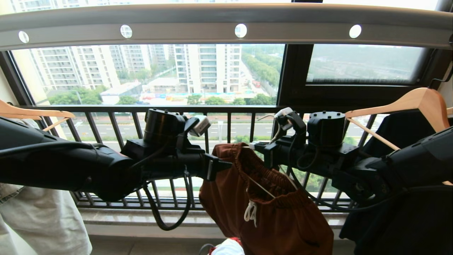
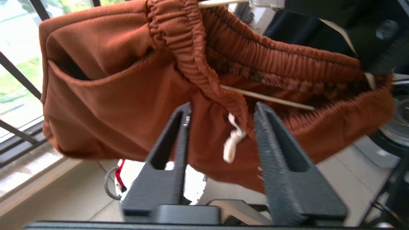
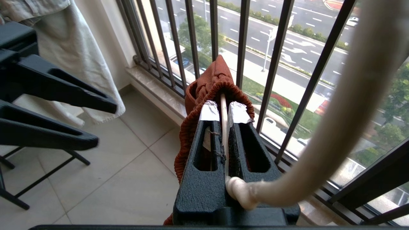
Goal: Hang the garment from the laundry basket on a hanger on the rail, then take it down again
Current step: Take the clothes off the clothes rack
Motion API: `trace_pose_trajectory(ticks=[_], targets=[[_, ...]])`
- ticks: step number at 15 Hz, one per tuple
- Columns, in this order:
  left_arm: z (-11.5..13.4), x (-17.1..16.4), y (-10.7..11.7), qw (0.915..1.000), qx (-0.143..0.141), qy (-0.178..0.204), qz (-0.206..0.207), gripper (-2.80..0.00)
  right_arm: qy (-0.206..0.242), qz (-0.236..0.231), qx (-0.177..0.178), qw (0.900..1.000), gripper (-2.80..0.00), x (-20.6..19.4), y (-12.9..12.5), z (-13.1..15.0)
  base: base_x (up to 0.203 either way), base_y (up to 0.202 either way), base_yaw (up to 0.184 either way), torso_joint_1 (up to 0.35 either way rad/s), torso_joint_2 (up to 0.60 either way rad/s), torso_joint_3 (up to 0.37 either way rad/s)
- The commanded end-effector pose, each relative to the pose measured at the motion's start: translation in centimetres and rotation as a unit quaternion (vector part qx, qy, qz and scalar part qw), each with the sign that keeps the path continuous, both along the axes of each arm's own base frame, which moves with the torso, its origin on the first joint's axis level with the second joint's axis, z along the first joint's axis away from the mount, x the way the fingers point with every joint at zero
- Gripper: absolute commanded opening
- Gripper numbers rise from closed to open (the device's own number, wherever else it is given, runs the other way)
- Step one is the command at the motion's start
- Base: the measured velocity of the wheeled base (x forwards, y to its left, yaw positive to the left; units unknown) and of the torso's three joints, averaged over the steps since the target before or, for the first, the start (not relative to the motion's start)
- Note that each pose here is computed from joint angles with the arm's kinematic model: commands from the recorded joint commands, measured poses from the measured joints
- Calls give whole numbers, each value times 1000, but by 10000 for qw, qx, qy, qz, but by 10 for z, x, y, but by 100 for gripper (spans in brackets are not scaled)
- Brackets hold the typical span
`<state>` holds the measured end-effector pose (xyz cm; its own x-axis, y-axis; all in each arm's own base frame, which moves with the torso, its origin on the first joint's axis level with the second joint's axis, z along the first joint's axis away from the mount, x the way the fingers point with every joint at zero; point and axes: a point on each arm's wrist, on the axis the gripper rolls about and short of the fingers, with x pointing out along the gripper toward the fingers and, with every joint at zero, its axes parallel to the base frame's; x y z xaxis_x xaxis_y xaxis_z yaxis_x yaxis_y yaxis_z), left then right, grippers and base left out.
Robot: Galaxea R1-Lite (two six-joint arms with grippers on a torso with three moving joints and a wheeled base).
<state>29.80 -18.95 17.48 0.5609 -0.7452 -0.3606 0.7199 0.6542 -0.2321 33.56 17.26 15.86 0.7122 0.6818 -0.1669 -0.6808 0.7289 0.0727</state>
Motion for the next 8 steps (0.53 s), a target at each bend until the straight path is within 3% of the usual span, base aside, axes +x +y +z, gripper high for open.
trace_pose_trajectory(ticks=[1,4,8], targets=[[-29,11,-22,9995,168,-55,275,0,-67,96,46,9999,-280,-8,4,6,0,0,0,0,0,0],[-48,16,-46,9953,169,-553,783,0,-72,176,49,9998,-280,-14,7,8,0,0,0,0,0,0],[-50,28,-54,9855,334,-834,1440,0,-104,230,58,9997,-280,-19,9,11,0,0,0,0,0,0]])
